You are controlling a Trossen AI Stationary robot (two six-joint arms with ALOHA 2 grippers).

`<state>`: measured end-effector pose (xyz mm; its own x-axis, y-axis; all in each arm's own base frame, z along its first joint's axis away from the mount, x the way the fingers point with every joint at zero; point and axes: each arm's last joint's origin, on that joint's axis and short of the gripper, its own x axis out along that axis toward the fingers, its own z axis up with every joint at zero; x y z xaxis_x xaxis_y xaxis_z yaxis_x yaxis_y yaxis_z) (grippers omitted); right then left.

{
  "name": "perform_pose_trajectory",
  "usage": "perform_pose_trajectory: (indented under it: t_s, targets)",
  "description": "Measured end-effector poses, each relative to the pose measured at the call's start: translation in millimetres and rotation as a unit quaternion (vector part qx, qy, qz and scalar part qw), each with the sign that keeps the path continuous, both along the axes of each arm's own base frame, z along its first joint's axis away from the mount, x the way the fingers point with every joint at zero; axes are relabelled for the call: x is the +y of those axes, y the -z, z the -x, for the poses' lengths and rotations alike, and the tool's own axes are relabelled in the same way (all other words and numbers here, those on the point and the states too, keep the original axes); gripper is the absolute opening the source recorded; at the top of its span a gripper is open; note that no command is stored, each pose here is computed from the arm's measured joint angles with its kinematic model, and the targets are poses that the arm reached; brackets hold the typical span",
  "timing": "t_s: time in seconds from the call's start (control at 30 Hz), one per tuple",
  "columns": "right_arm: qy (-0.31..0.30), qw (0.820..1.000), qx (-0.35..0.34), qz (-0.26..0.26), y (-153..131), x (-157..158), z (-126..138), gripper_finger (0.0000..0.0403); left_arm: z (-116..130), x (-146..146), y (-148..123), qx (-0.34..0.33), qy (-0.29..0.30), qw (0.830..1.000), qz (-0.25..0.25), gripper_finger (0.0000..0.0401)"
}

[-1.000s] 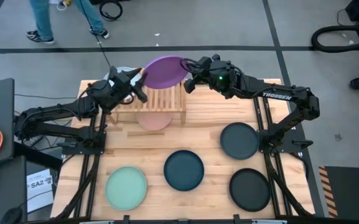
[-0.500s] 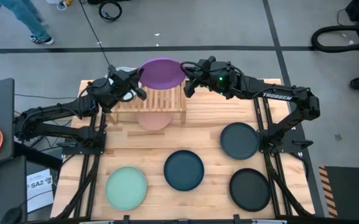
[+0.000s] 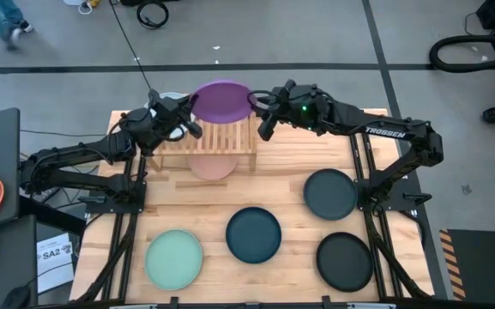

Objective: Place and stack plates onto a shelf
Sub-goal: Stack the violet plate on the top of the white plate on the shelf

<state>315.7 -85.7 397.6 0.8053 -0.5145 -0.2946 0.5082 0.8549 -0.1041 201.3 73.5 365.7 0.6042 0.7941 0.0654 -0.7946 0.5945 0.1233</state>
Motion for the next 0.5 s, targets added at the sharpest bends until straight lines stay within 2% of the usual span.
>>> perform_pose_trajectory:
  t_s: [0.13, 0.27, 0.5]
  targets:
    - [0.0, 0.999, 0.037, -0.008, -2, 3, 15, 0.0178, 0, 0, 1, 0.004, 0.0, 1.0, 0.001, 0.0024]
    - [0.001, 0.998, 0.067, -0.015, -7, 8, 36, 0.0181, 1, 2, 1, 0.028, -0.006, 1.0, 0.008, 0.0024]
    - [0.002, 0.996, 0.084, -0.019, -23, 17, 75, 0.0179, 16, 12, -21, 0.077, -0.024, 0.995, 0.064, 0.0024]
